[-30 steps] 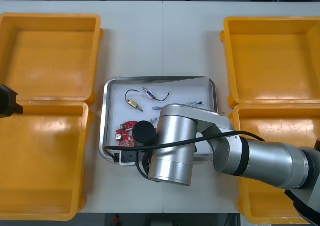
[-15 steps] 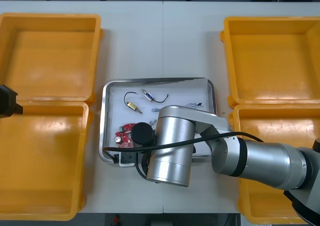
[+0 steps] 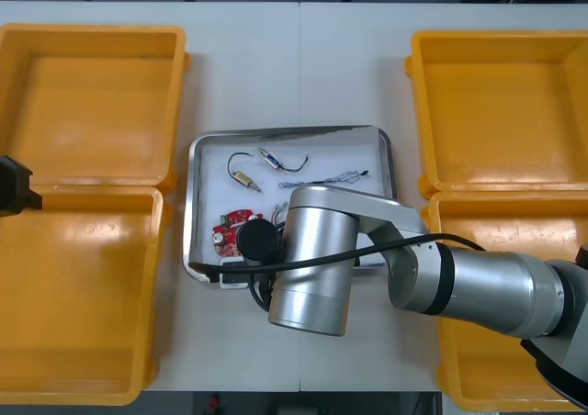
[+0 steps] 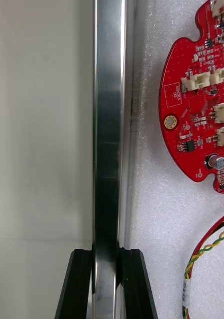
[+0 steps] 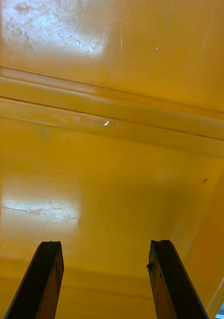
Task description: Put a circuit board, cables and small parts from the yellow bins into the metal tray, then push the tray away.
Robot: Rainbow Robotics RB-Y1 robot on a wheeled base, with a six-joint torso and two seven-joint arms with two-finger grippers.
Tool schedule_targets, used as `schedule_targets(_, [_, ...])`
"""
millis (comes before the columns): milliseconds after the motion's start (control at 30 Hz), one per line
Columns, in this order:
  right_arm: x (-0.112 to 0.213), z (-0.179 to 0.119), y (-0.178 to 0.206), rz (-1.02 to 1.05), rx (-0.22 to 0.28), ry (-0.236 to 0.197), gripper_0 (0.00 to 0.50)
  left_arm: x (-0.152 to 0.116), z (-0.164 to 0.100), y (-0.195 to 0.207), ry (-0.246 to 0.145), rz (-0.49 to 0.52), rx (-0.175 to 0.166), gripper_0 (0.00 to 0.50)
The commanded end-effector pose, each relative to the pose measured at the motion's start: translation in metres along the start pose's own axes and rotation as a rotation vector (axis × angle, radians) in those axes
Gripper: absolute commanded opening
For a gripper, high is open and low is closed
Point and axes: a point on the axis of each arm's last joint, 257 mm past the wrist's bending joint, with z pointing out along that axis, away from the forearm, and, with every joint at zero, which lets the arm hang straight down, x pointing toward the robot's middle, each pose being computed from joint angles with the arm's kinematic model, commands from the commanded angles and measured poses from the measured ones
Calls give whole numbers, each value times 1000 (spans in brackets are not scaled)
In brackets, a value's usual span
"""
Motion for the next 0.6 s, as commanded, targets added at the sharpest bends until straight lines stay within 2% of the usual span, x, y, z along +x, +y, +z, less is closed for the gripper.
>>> schedule_targets(33, [-1,-15,-32,-20,84,-1,0,-7,-12,8,-24,44,-34,500])
schedule_targets(200, [8,-28,-70,-11,157,10,0,-7,-12,8,-24,44,-34,500])
schedule_targets(600, [14,-47,-135,33,266,-5,0,-7,-12,8,-24,44,-34,500])
